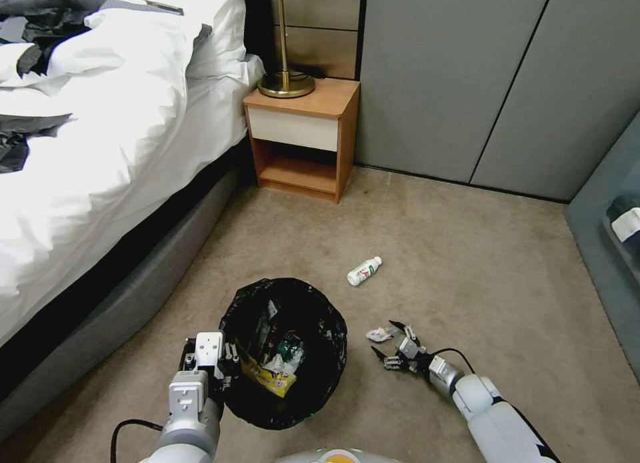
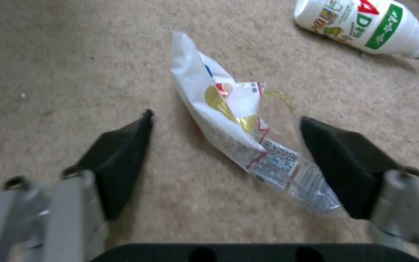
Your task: Pick up the trash bin, then pick up the garbage from the floor and place it into the trash bin.
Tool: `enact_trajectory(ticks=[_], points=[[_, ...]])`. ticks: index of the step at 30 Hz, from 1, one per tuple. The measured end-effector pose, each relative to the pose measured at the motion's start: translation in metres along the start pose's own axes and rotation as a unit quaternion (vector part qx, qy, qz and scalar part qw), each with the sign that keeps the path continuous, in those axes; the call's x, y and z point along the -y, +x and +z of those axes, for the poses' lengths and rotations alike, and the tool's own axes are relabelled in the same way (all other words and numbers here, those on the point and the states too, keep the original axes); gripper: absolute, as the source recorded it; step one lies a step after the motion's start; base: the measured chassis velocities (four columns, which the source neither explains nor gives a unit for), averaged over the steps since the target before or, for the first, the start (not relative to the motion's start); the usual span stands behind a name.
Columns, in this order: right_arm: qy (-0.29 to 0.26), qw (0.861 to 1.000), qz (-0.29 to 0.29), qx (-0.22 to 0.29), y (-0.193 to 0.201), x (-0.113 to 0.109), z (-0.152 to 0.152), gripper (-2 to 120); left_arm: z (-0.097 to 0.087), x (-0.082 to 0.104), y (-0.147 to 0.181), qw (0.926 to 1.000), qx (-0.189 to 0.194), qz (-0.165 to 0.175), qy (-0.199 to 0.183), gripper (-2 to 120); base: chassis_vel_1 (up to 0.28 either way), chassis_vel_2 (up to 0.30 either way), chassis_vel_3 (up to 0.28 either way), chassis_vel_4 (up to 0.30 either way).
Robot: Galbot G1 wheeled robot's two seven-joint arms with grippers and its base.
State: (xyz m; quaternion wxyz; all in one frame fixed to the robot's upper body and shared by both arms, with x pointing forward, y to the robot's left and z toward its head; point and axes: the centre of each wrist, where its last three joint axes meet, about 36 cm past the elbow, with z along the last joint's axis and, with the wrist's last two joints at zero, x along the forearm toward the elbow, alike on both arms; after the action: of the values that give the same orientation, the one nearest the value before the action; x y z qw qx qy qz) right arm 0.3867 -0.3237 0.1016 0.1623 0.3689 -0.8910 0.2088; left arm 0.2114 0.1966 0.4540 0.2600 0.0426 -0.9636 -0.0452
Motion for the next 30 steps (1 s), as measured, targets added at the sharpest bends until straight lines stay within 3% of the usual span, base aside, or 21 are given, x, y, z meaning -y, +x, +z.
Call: enact_trajectory(ticks=[20, 25, 30], points=[[-0.019, 1.000, 0.009, 0.008, -0.012, 0.000, -0.002, 0, 0.001, 0.002, 0.000, 1.0000, 0.002, 0.001, 0.002, 1, 0.000, 0.000, 0.000, 0.000], [-0.022, 0.999, 0.020, 0.017, -0.010, -0.001, -0.004, 0, 0.001, 0.003, -0.001, 1.0000, 0.002, 0.002, 0.002, 1, 0.000, 0.000, 0.000, 0.000], [-0.071, 0.990, 0.099, 0.075, -0.007, -0.011, -0.021, 0, 0.001, 0.003, -0.004, 1.0000, 0.002, 0.004, 0.002, 1, 0.000, 0.000, 0.000, 0.000]])
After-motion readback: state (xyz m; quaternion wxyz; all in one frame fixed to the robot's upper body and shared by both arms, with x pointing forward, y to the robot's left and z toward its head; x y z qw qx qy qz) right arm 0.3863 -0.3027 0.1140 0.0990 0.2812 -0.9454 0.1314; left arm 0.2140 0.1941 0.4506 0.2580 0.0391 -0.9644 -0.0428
